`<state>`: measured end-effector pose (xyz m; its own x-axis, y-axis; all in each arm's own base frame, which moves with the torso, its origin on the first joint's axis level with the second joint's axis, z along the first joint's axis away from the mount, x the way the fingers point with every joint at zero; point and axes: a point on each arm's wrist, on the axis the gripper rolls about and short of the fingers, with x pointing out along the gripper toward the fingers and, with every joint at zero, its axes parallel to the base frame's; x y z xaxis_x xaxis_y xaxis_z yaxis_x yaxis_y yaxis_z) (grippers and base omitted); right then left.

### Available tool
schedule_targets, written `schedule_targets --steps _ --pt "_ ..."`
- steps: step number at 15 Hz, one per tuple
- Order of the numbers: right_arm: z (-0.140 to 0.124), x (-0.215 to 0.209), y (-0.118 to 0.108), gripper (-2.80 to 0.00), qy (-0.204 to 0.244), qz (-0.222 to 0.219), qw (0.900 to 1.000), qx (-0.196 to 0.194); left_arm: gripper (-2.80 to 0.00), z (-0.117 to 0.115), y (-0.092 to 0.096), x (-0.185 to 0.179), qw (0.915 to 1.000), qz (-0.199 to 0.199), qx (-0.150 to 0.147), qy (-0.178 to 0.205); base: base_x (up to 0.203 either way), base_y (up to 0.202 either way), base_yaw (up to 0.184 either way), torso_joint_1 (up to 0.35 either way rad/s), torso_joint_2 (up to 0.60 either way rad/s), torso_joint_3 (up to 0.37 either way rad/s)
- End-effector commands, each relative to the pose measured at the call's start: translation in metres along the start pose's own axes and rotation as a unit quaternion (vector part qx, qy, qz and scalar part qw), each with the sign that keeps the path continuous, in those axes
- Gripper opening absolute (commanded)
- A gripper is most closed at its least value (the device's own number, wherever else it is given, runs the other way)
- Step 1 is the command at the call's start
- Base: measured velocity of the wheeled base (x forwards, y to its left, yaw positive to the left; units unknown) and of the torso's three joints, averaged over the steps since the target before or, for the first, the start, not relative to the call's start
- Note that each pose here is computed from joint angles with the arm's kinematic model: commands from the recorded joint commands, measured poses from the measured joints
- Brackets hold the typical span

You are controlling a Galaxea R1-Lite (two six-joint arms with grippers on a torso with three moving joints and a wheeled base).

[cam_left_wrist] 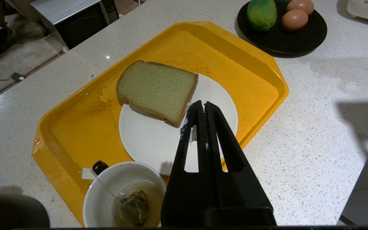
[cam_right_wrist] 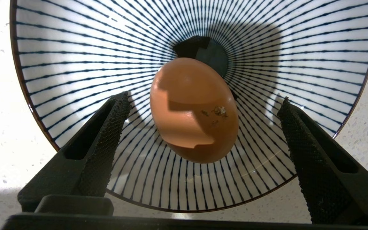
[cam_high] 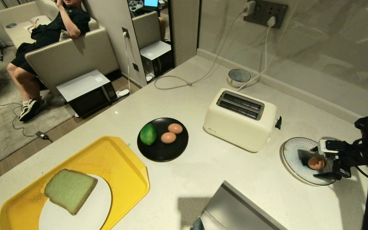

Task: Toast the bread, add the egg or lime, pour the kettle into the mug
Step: Pick up the egg

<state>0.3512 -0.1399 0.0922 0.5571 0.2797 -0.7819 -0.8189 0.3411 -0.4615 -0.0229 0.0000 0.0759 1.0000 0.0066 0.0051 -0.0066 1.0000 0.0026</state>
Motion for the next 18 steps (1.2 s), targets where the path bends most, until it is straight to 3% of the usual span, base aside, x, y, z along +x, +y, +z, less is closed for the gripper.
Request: schedule_targets --steps 1,12,13,18 --pt "0.0003 0.0004 0.0003 0.0 -0.002 0.001 1.0 -0.005 -2.8 0.0 0.0 -0.0001 1.0 0.001 0.0 -0.001 0.0 0.0 0.0 0.0 0.0 0.0" --pt "0.0027 -0.0005 0.0006 0.0 -0.003 0.001 1.0 -0.008 -2.8 0.0 0.0 -0.0001 1.0 0.001 0.0 -0.001 0.0 0.0 0.0 0.0 0.0 0.0" --pt "0.0027 -0.0005 0.0006 -2.8 -0.003 0.001 1.0 -0.008 -2.8 0.0 0.0 -0.0001 1.0 0.001 0.0 -0.001 0.0 0.0 0.0 0.0 0.0 0.0" --pt "0.0025 0.0 0.0007 -2.8 -0.003 0.002 1.0 -0.008 -2.8 0.0 0.0 -0.0001 1.0 0.001 0.0 -0.001 0.0 0.0 0.0 0.0 0.0 0.0"
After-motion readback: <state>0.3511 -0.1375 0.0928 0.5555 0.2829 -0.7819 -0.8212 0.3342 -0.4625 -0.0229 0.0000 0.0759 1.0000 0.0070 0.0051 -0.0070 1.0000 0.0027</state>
